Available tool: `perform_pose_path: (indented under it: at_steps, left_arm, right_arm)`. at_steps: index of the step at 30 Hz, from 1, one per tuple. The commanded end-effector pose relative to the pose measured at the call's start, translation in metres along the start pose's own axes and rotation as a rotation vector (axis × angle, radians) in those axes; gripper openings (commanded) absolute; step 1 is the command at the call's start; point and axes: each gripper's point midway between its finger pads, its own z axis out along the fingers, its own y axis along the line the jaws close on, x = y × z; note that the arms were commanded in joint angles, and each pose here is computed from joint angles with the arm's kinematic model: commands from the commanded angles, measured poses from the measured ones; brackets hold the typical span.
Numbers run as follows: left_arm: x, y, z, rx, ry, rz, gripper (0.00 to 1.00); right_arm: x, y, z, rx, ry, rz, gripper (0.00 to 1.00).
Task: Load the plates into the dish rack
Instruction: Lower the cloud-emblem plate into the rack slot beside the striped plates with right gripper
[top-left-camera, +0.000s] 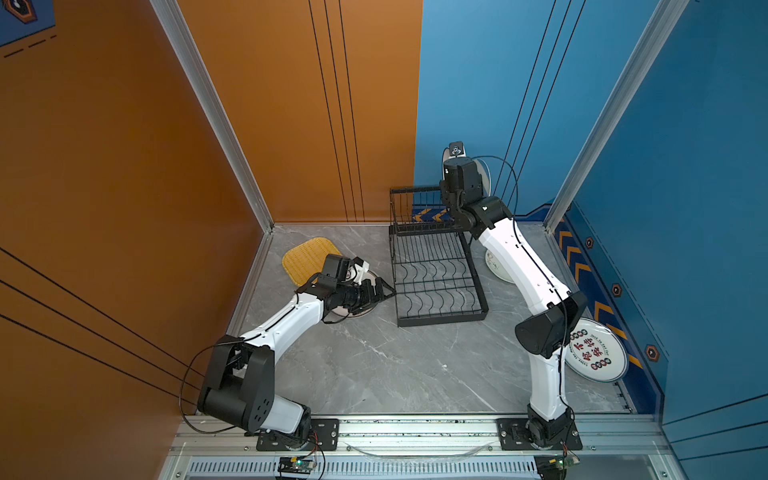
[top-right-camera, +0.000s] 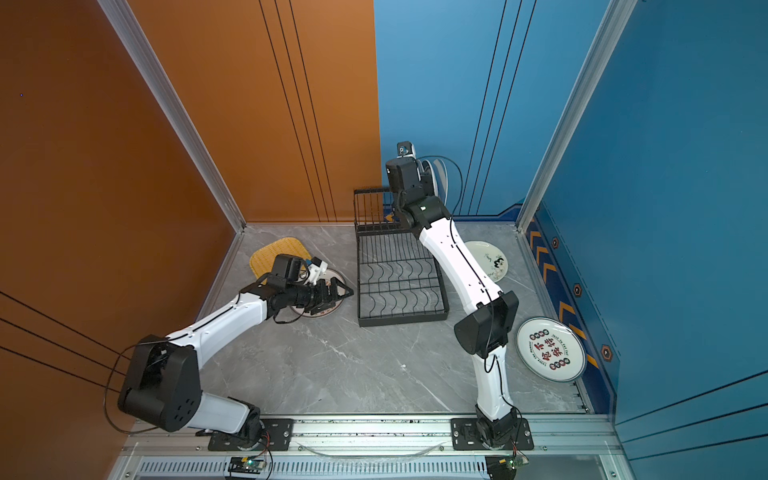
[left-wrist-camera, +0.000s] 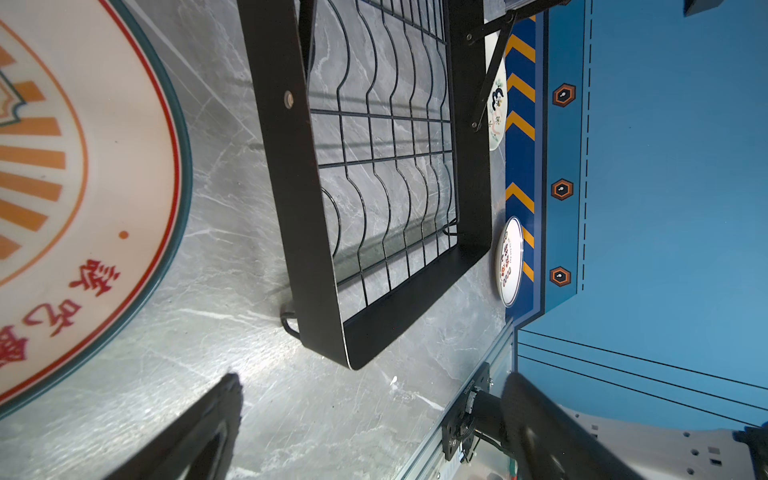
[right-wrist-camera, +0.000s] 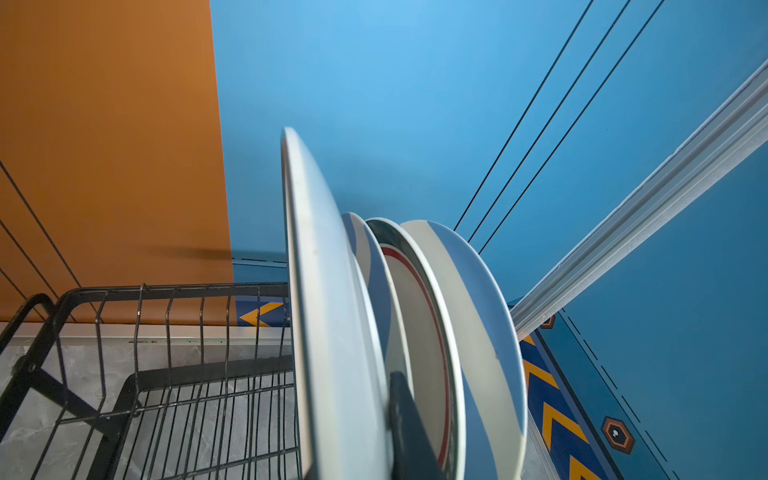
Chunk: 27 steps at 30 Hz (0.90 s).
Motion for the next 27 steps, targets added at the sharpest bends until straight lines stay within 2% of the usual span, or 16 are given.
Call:
perform_pose_path:
  at_steps: [1,8,21,23,27]
  left_arm:
    - [0.001,0.011,-0.001,-0.034,-0.007,-0.008,0.98]
    - [0.003,0.012,-0.003,-0.038,-0.011,-0.012,0.98]
    - [0.007,0.012,-0.005,-0.046,-0.018,-0.015,0.98]
    - [0.007,0.012,-0.005,-0.047,-0.021,-0.016,0.98]
    - [0.009,0.013,-0.006,-0.050,-0.022,-0.014,0.98]
  right_arm:
    - [-0.017,-0.003,0.001,0.002,-0.054,0.038,0.00]
    - [0.005,0.010,0.021,0.005,-0.012,0.016,0.00]
    - [0.025,0.015,0.032,0.015,0.033,0.008,0.00]
    - [0.026,0.015,0.031,0.013,0.037,0.007,0.08]
    - [0.024,0.013,0.028,0.009,0.035,0.008,0.15]
